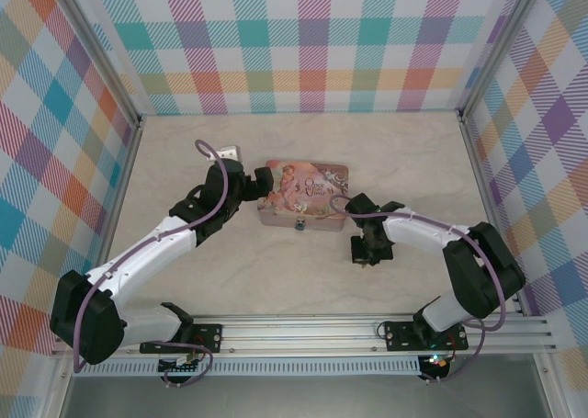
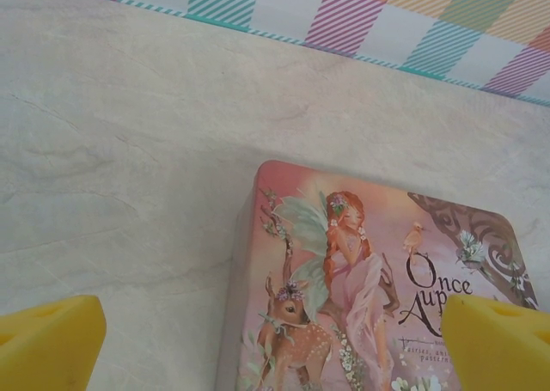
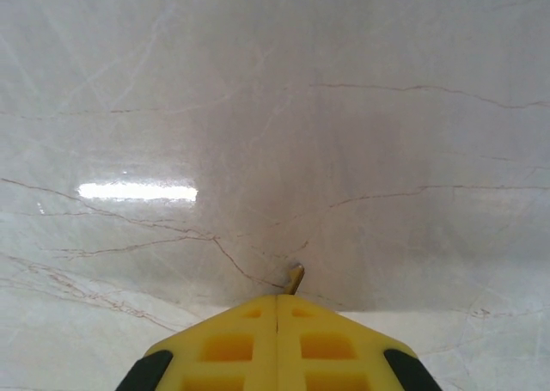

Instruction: Unlock a padlock with a key

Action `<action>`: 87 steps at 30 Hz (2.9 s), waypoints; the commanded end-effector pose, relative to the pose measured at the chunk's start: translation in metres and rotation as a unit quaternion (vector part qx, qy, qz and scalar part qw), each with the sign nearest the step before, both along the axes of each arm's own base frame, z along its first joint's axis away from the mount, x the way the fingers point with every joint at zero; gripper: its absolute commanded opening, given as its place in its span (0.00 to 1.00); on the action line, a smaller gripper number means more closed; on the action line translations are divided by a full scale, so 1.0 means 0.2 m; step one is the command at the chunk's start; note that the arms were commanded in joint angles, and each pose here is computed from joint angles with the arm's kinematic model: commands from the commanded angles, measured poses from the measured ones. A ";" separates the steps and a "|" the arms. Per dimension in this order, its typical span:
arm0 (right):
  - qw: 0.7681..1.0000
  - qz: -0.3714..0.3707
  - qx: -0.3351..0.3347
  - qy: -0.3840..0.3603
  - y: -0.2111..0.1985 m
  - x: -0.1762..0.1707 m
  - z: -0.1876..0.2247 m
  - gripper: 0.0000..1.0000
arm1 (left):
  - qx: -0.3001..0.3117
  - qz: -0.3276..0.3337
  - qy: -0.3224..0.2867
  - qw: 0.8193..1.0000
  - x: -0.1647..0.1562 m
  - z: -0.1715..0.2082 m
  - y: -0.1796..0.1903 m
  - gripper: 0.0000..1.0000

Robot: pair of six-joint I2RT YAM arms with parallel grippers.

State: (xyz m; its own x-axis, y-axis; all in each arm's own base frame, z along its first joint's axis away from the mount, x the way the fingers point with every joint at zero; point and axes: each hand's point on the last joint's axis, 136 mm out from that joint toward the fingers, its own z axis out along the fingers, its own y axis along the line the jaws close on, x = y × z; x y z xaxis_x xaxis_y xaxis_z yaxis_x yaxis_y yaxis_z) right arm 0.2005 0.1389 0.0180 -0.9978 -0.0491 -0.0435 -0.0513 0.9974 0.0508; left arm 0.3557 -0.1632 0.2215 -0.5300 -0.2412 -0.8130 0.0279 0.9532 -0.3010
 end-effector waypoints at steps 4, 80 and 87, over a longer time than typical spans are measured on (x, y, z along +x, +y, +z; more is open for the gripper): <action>0.996 0.018 0.074 -0.056 0.11 0.05 0.12 0.00 | -0.021 -0.013 -0.016 1.000 0.00 0.12 -0.02 1.00; 0.839 0.175 0.307 -0.414 0.76 0.56 1.14 0.00 | -0.620 0.097 0.403 0.667 -0.12 -0.07 -0.81 0.00; 0.849 0.165 0.288 -0.410 0.71 0.56 1.13 0.01 | -0.585 0.104 0.389 0.704 -0.12 -0.11 -0.76 0.00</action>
